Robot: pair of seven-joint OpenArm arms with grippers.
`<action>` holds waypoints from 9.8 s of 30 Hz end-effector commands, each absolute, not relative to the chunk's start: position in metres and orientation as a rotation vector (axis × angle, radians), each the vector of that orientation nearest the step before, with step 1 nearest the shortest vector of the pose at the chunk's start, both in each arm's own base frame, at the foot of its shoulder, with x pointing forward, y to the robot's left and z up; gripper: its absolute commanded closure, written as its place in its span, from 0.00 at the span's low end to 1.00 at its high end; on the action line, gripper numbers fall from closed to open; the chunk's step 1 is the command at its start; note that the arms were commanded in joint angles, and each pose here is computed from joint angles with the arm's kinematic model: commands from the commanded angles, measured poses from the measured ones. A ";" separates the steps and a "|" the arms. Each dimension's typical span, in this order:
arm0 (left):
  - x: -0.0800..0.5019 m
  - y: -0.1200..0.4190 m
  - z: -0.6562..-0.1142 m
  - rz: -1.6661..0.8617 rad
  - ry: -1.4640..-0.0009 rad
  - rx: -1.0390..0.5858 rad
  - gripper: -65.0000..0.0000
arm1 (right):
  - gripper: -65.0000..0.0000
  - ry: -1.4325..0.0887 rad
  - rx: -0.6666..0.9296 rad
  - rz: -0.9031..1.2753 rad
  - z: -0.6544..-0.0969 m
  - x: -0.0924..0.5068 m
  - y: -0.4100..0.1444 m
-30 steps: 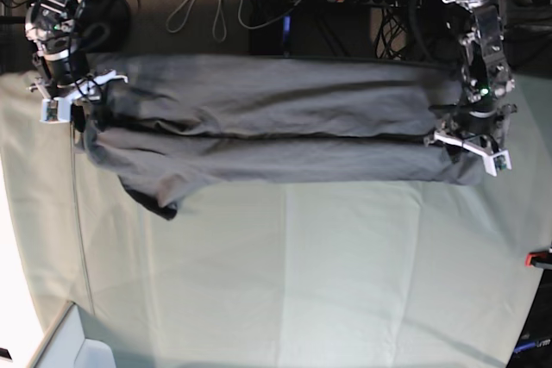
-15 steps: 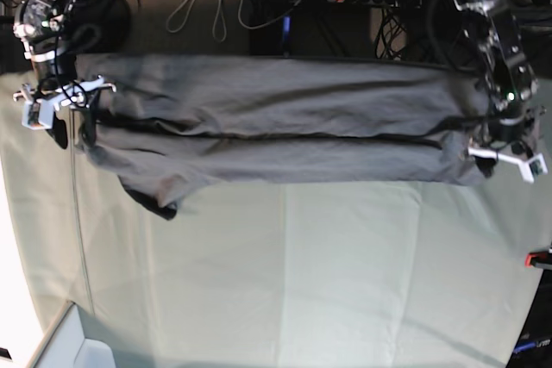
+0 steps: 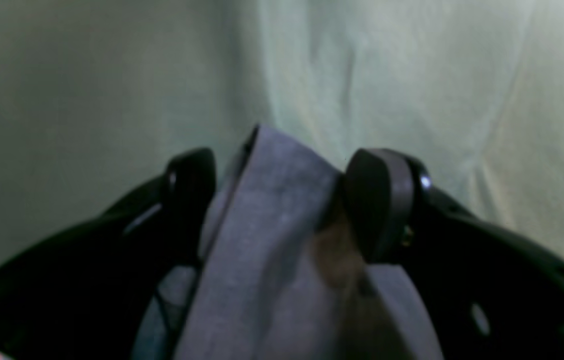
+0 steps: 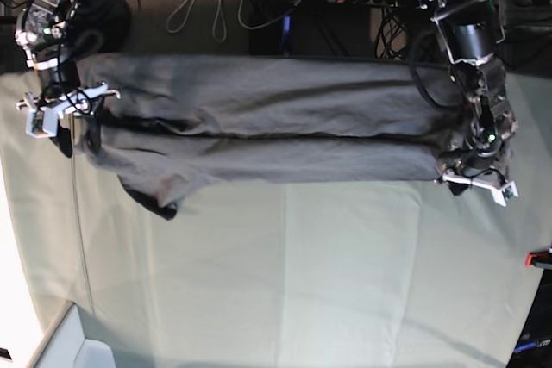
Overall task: Layout the t-shirt on the table in an organized manner, then fold the t-shirt properly
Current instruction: 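Lower the folded edge and open both grippers to release it, then grasp the folded shirt's edge with both grippers, then pull the held edge with both grippers to straighten the folded shirt, then drag the shirt strip ends outward with both grippers to stretch it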
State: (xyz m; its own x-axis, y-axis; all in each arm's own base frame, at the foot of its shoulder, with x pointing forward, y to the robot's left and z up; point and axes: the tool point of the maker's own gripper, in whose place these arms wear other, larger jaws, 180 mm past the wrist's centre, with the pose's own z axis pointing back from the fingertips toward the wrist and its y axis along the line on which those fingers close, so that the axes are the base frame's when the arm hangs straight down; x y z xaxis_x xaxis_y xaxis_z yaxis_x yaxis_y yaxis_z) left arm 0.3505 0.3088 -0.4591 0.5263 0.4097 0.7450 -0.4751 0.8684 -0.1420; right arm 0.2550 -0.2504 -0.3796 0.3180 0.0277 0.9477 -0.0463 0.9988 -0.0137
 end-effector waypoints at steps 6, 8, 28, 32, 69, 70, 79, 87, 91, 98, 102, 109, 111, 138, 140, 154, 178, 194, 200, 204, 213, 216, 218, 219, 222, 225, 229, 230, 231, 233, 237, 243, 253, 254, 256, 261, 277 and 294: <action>0.366 0.319 -0.444 0.535 -0.916 0.089 0.56 | 0.52 -1.369 0.022 0.062 -0.346 0.284 -0.252; 0.367 0.319 -0.443 0.535 -0.920 0.089 0.66 | 0.52 -1.404 0.031 0.071 -0.336 0.297 -0.248; 0.367 0.320 -0.442 0.531 -0.921 0.095 1.00 | 0.43 -1.087 0.080 0.352 -0.410 0.388 -0.188; 0.367 0.320 -0.442 0.531 -0.920 0.094 1.00 | 0.43 -1.070 0.107 0.339 -0.418 0.390 -0.184; 0.377 0.325 -0.421 0.519 -0.979 0.107 1.00 | 1.00 -1.119 0.064 0.343 -0.390 0.420 -0.204; 0.380 0.326 -0.413 0.515 -0.996 0.109 1.00 | 1.00 -1.136 0.051 0.349 -0.384 0.420 -0.206; 0.395 0.331 -0.372 0.499 -1.106 0.124 1.00 | 1.00 -1.299 0.011 0.375 -0.325 0.436 -0.185; 0.419 0.330 -0.341 0.503 -1.185 0.109 1.00 | 1.00 -1.393 -0.009 0.336 -0.286 0.458 -0.190; 0.428 0.330 -0.329 0.506 -1.210 0.102 1.00 | 1.00 -1.392 -0.028 0.297 -0.281 0.461 -0.203; 0.435 0.319 -0.326 0.464 -1.218 0.094 1.00 | 1.00 -1.360 -0.031 0.241 -0.299 0.445 -0.217; 0.434 0.317 -0.329 0.455 -1.211 0.094 1.00 | 1.00 -1.364 -0.025 0.225 -0.304 0.426 -0.220; 0.424 0.316 -0.343 0.454 -1.180 0.098 1.00 | 1.00 -1.348 -0.029 0.219 -0.315 0.400 -0.222; 0.424 0.316 -0.345 0.455 -1.176 0.098 1.00 | 1.00 -1.324 -0.012 0.213 -0.326 0.399 -0.220; 0.418 0.315 -0.352 0.454 -1.159 0.100 1.00 | 0.33 -1.021 0.145 0.261 -0.419 0.430 -0.201; 0.418 0.315 -0.352 0.454 -1.159 0.100 1.00 | 0.34 -1.021 0.145 0.260 -0.419 0.430 -0.201; 0.418 0.316 -0.352 0.453 -1.159 0.101 1.00 | 0.39 -0.986 0.176 0.247 -0.433 0.425 -0.196; 0.418 0.318 -0.351 0.456 -1.161 0.103 1.00 | 1.00 -1.006 0.163 0.246 -0.423 0.432 -0.200; 0.403 0.319 -0.348 0.440 -1.175 0.126 1.00 | 1.00 -1.188 -0.005 0.232 -0.356 0.395 -0.218; 0.397 0.320 -0.339 0.424 -1.198 0.141 1.00 | 1.00 -1.204 -0.053 0.238 -0.341 0.377 -0.218; 0.389 0.320 -0.344 0.420 -1.190 0.150 1.00 | 1.00 -1.204 -0.060 0.245 -0.340 0.358 -0.209; 0.364 0.320 -0.360 0.403 -1.148 0.169 1.00 | 1.00 -1.160 -0.070 0.248 -0.352 0.314 -0.200; 0.357 0.320 -0.361 0.394 -1.145 0.177 1.00 | 1.00 -1.154 -0.041 0.225 -0.356 0.298 -0.196; 0.350 0.320 -0.367 0.393 -1.127 0.182 1.00 | 1.00 -1.149 -0.024 0.212 -0.359 0.288 -0.195; 0.346 0.320 -0.370 0.391 -1.118 0.183 1.00 | 1.00 -1.144 -0.016 0.205 -0.361 0.284 -0.195; 0.335 0.320 -0.381 0.387 -1.088 0.189 1.00 | 1.00 -1.128 -0.001 0.187 -0.367 0.272 -0.196; 0.327 0.320 -0.388 0.386 -1.068 0.191 1.00 | 1.00 -1.108 0.009 0.179 -0.372 0.258 -0.195; 0.320 0.321 -0.393 0.384 -1.052 0.196 1.00 | 1.00 -1.074 0.022 0.173 -0.380 0.241 -0.188; 0.318 0.322 -0.394 0.384 -1.046 0.199 1.00 | 1.00 -1.069 0.028 0.166 -0.382 0.238 -0.185; 0.316 0.325 -0.394 0.394 -1.047 0.204 1.00 | 1.00 -1.056 0.032 0.161 -0.385 0.232 -0.184; 0.311 0.336 -0.392 0.428 -1.049 0.221 1.00 | 1.00 -1.037 0.038 0.158 -0.390 0.225 -0.182; 0.309 0.342 -0.391 0.448 -1.053 0.230 1.00 | 1.00 -1.009 0.079 0.168 -0.397 0.213 -0.165; 0.309 0.342 -0.391 0.448 -1.053 0.230 1.00 | 1.00 -0.998 0.118 0.193 -0.400 0.208 -0.148; 0.306 0.335 -0.400 0.461 -1.036 0.212 1.00 | 1.00 -0.969 0.111 0.199 -0.401 0.190 -0.149; 0.306 0.335 -0.400 0.461 -1.036 0.212 1.00 | 1.00 -0.977 0.108 0.202 -0.399 0.188 -0.149; 0.306 0.333 -0.401 0.463 -1.034 0.209 1.00 | 1.00 -1.002 0.108 0.206 -0.392 0.183 -0.149; 0.298 0.323 -0.411 0.475 -1.011 0.191 1.00 | 1.00 -1.019 0.117 0.197 -0.392 0.172 -0.149; 0.287 0.316 -0.423 0.482 -0.979 0.181 1.00 | 1.00 -1.026 0.108 0.129 -0.394 0.167 -0.174; 0.287 0.314 -0.423 0.479 -0.978 0.177 1.00 | 1.00 -0.995 0.133 0.099 -0.411 0.157 -0.172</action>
